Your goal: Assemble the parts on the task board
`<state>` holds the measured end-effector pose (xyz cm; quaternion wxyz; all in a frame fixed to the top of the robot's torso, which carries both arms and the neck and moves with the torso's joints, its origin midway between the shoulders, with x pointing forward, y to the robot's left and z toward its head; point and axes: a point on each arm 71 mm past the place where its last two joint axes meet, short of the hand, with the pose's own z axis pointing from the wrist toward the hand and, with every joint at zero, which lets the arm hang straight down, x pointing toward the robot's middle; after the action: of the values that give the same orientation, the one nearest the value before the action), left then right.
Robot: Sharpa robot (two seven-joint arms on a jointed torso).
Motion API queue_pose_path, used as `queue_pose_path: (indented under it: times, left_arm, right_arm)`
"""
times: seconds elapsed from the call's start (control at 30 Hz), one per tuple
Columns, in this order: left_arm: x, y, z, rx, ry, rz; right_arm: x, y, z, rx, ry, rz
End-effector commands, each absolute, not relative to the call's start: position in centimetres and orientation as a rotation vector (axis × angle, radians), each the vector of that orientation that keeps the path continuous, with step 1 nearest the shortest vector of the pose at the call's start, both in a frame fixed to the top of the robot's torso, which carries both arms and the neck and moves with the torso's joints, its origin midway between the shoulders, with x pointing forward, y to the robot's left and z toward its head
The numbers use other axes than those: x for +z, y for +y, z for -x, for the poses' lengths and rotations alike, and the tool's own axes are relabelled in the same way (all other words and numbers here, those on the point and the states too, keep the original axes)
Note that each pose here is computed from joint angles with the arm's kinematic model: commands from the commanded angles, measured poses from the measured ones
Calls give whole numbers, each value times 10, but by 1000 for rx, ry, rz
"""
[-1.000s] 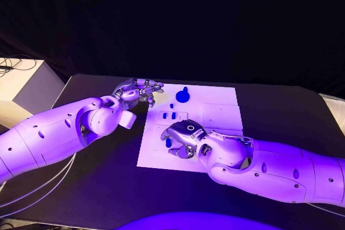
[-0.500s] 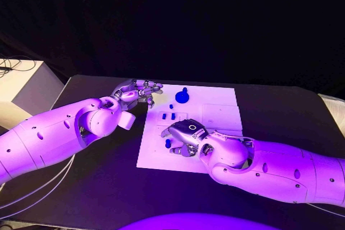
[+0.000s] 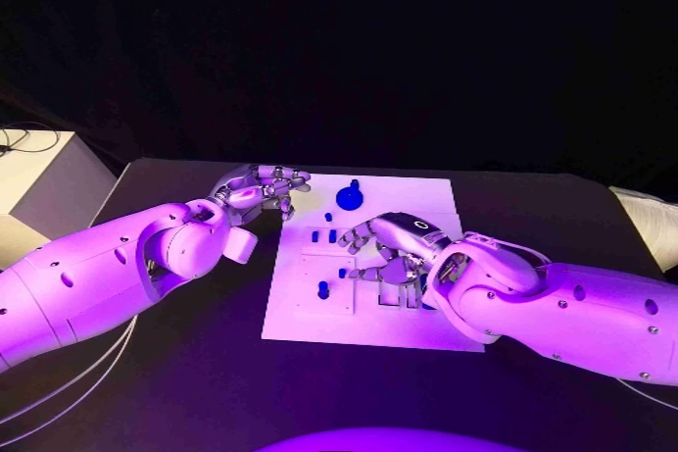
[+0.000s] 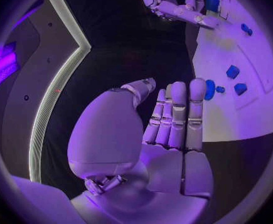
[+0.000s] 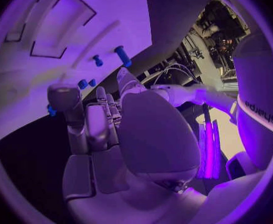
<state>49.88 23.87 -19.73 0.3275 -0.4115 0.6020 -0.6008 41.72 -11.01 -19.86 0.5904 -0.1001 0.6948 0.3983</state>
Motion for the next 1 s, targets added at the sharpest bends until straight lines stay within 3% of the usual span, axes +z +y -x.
queue_pose_path:
  times: [0.03,0.2,0.5,0.77,1.0]
  left_arm:
    - [-197,239,-499,-1587,1580,1068]
    - [-199,242,-498,-1577,1577,1074]
    - [-204,246,-496,-1565,1575,1085]
    - [-207,246,-492,-1563,1581,1085]
    - [-207,247,-491,-1560,1585,1079]
  right_arm:
    - [-186,-128,-419,1102,1589,22]
    - [-175,-170,-428,997,1632,-137]
    - [-193,-228,-431,639,1945,-338]
    - [-205,-248,-423,385,2083,-418]
    - [-212,-249,-416,295,2113,-435]
